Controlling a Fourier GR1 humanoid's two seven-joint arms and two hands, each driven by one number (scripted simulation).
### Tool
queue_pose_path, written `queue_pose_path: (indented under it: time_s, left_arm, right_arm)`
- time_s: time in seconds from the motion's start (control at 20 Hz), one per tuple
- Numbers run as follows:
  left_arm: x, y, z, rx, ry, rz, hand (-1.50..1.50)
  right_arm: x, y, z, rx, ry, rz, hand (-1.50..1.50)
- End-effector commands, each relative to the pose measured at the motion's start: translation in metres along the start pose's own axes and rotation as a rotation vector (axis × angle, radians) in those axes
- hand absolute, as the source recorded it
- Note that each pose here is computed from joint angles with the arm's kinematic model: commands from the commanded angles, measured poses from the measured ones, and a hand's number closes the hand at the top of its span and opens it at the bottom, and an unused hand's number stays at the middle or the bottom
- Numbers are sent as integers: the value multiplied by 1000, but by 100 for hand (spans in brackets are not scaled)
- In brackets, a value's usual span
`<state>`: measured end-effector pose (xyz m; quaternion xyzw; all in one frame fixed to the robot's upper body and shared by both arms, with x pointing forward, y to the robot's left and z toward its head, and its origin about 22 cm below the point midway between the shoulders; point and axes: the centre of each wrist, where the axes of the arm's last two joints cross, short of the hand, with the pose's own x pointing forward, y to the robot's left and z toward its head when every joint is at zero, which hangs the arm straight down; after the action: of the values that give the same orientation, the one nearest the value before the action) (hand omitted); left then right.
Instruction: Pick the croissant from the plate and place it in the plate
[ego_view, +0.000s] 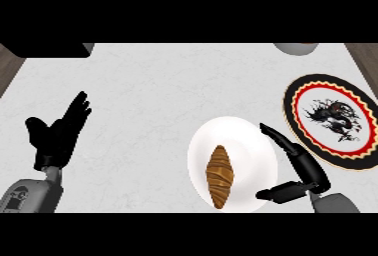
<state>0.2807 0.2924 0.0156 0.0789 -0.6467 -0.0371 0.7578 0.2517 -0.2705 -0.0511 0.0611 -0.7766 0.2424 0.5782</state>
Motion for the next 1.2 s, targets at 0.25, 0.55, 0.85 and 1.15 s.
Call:
queue_pose_path:
  time_s: [0.25, 0.55, 0.85, 1.15]
  left_arm:
    - [6, -9, 3, 6, -3, -11, 0]
    - [6, 7, 3, 19, 10, -6, 0]
    - [3, -8, -1, -7, 6, 15, 0]
    - [6, -7, -13, -23, -5, 10, 0]
  right_arm:
    - [29, 8, -16, 148, 71, 142, -150]
    - [53, 16, -34, 279, 175, 237, -150]
    - [44, 13, -37, 309, 254, 394, -150]
    - [62, 39, -58, 418, 318, 465, -150]
